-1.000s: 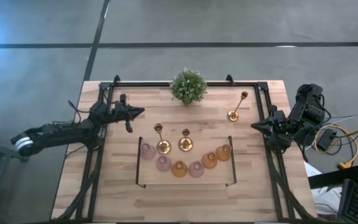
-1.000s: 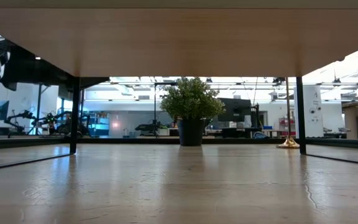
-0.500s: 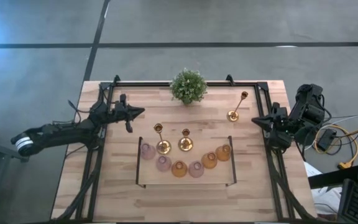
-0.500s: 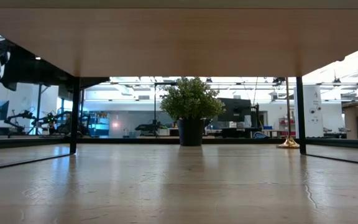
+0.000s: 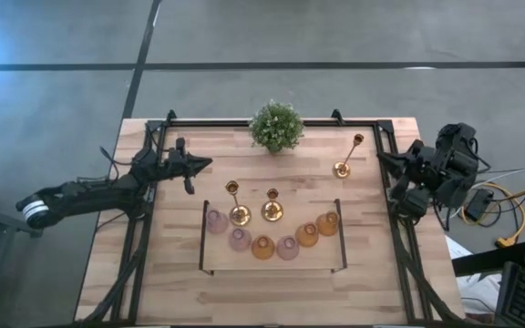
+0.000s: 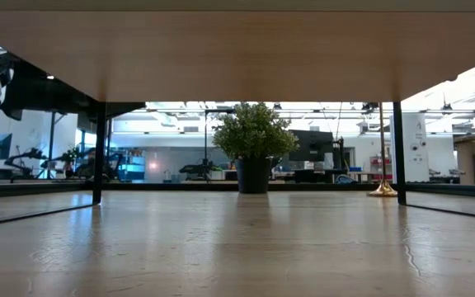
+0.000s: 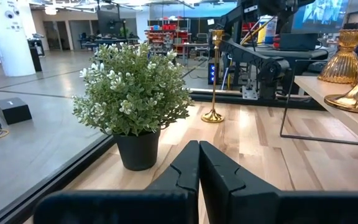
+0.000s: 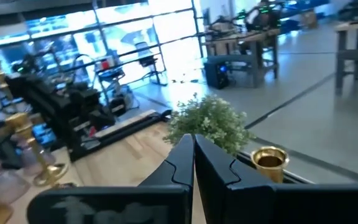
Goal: Pick & Place candle stick holders
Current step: Put the gold candle holder on the shelf
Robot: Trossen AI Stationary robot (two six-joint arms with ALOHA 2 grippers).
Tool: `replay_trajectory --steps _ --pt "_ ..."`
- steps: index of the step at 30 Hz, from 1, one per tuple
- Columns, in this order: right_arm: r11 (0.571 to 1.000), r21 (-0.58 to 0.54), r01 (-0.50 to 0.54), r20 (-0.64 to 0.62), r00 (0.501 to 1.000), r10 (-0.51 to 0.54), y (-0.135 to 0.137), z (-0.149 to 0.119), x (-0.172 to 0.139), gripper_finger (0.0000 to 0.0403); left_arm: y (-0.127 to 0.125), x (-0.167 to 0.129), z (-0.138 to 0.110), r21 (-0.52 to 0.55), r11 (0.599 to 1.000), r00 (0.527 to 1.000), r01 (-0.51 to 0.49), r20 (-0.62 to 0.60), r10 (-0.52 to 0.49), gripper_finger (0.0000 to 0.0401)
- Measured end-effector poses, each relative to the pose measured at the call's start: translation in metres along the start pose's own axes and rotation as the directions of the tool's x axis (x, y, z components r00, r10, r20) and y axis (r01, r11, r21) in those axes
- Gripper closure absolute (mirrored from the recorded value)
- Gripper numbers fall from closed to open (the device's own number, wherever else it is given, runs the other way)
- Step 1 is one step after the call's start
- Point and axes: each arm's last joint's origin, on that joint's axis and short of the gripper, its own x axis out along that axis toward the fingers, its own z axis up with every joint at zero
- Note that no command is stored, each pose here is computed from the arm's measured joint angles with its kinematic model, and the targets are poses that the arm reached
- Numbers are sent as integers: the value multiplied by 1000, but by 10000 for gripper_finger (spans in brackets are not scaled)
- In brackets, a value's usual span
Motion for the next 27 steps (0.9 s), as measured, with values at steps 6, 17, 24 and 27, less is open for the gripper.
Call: replay_trajectory --steps 6,17,24,27 --pt "993 25 120 22 992 -120 -1 -17 5 394 0 0 0 0 1000 1000 0 0 0 387" --pt "964 -63 257 -77 962 -262 30 -25 35 394 0 0 0 0 1000 1000 0 -2 0 387" --pt "909 -53 414 -249 876 -413 17 -59 50 394 0 0 0 -1 1000 1000 0 -4 0 387" --pt "892 -44 450 -277 852 -443 15 -73 52 394 0 0 0 -1 1000 1000 0 -4 0 387"
